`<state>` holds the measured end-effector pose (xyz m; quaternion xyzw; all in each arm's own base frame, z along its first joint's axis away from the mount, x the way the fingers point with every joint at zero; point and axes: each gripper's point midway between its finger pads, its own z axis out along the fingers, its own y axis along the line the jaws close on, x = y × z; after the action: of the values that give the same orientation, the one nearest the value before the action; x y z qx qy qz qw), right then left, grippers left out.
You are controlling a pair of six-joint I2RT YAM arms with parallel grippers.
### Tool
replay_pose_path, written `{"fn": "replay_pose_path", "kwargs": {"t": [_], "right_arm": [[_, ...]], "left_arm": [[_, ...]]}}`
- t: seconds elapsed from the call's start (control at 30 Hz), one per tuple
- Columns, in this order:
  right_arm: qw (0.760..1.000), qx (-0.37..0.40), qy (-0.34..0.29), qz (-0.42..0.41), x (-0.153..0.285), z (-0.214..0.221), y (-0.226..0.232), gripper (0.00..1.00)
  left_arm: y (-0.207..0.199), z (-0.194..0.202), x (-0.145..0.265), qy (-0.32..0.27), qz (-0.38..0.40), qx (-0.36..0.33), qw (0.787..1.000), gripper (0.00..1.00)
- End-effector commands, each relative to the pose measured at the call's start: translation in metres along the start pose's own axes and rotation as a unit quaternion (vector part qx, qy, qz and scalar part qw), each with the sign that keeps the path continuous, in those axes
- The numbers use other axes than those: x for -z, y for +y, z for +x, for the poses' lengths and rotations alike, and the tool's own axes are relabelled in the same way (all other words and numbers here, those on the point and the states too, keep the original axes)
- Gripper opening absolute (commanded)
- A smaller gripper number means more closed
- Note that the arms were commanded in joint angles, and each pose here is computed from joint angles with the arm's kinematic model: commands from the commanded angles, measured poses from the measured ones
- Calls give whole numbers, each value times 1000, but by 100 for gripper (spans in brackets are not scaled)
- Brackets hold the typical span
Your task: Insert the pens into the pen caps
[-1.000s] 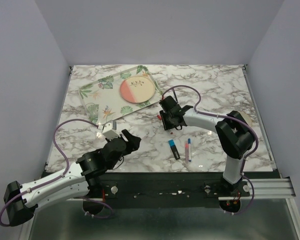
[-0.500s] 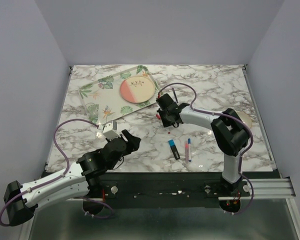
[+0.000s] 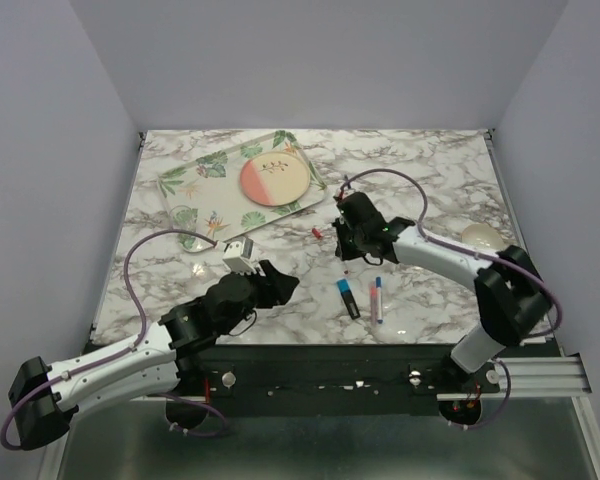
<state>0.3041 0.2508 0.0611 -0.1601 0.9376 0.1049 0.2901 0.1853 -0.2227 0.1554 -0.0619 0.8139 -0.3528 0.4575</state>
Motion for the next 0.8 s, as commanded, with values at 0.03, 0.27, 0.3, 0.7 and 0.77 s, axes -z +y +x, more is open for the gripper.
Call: {"fn": "replay_pose_path", "kwargs": {"t": [0.03, 0.27, 0.3, 0.7, 0.77], "right_arm": [[973, -82, -140, -164, 76, -55, 52, 1], [884, -154, -244, -368, 160, -66, 95, 1], [880, -158, -244, -376, 160, -61, 95, 1], [821, -179, -299, -453, 211, -61, 102, 1], [818, -182, -299, -456, 213, -60, 103, 1]], "left_arm": [[-45, 0, -3, 21, 109, -6, 994, 65], [-84, -6, 2, 42, 201, -7, 979, 62], [-91, -8, 5, 44, 220, -7, 975, 62], [-124, -20, 3, 46, 269, -36, 961, 59], [-127, -19, 0, 50, 271, -38, 961, 58]]}}
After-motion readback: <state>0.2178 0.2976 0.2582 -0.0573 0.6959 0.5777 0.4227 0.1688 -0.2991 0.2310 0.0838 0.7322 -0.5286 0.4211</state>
